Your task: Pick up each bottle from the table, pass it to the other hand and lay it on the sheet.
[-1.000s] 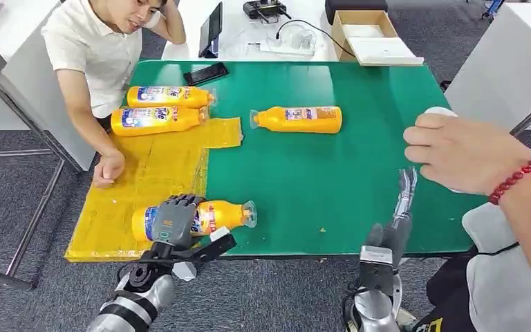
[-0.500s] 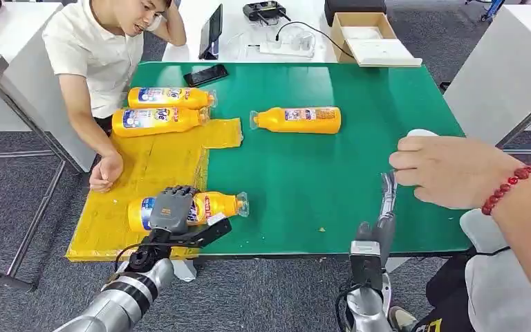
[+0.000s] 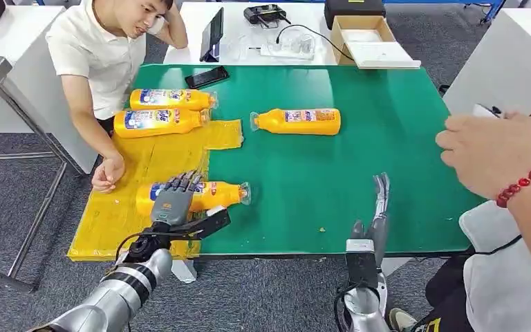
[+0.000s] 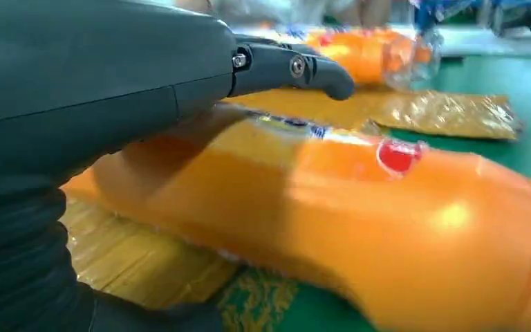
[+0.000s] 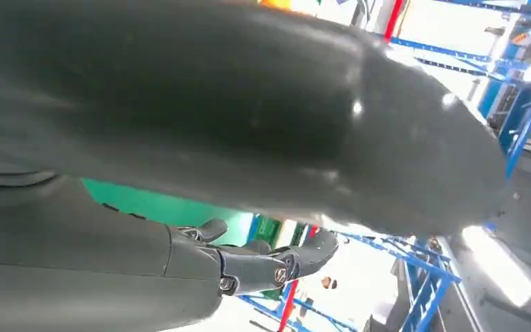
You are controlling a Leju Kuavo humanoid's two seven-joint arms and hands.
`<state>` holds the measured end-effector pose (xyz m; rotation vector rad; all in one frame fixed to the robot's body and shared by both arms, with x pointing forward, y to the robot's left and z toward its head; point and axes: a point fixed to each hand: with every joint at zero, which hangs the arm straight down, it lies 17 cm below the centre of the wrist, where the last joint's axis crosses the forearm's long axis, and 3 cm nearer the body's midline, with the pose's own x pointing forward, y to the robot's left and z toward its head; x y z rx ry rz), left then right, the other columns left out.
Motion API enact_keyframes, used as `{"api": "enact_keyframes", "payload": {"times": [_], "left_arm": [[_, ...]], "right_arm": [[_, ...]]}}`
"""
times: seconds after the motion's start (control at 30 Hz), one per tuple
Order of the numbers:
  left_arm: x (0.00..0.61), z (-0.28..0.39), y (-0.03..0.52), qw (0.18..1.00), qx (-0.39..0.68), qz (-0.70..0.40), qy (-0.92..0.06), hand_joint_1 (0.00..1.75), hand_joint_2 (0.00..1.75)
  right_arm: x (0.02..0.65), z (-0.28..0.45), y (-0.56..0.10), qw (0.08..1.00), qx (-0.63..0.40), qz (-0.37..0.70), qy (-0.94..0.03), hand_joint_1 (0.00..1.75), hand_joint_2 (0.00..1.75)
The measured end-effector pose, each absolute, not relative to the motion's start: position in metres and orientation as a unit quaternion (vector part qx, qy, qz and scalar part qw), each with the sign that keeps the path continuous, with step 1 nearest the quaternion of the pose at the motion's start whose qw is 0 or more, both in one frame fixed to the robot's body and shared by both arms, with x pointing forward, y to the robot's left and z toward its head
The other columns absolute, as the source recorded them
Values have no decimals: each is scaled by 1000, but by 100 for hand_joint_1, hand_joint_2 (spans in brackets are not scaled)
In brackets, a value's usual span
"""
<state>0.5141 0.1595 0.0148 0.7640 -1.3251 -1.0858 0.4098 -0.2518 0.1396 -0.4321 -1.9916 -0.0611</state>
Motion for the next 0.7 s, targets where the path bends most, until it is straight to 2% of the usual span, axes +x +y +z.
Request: {"api": "enact_keyframes", "payload": {"times": [0.1, 0.17, 0.27, 0.43, 0.7], "left_arm": [[505, 7, 136, 612, 225, -473, -593, 0, 175], [490, 11, 111, 628, 113, -449, -625, 0, 175], [477, 20, 102, 638, 41, -410, -650, 0, 175], [468, 35, 106, 632, 22, -378, -676, 0, 175], [452, 62, 109, 601, 49, -348, -718, 0, 175]], "right_arm": [[411, 136, -251, 528, -177, -24, -830, 0, 0], [412, 134, -252, 531, -176, -26, -828, 0, 0], [413, 132, -254, 533, -175, -31, -827, 0, 0], [413, 127, -258, 538, -178, -35, -823, 0, 0], [409, 121, -262, 543, -186, -32, -818, 0, 0]]}}
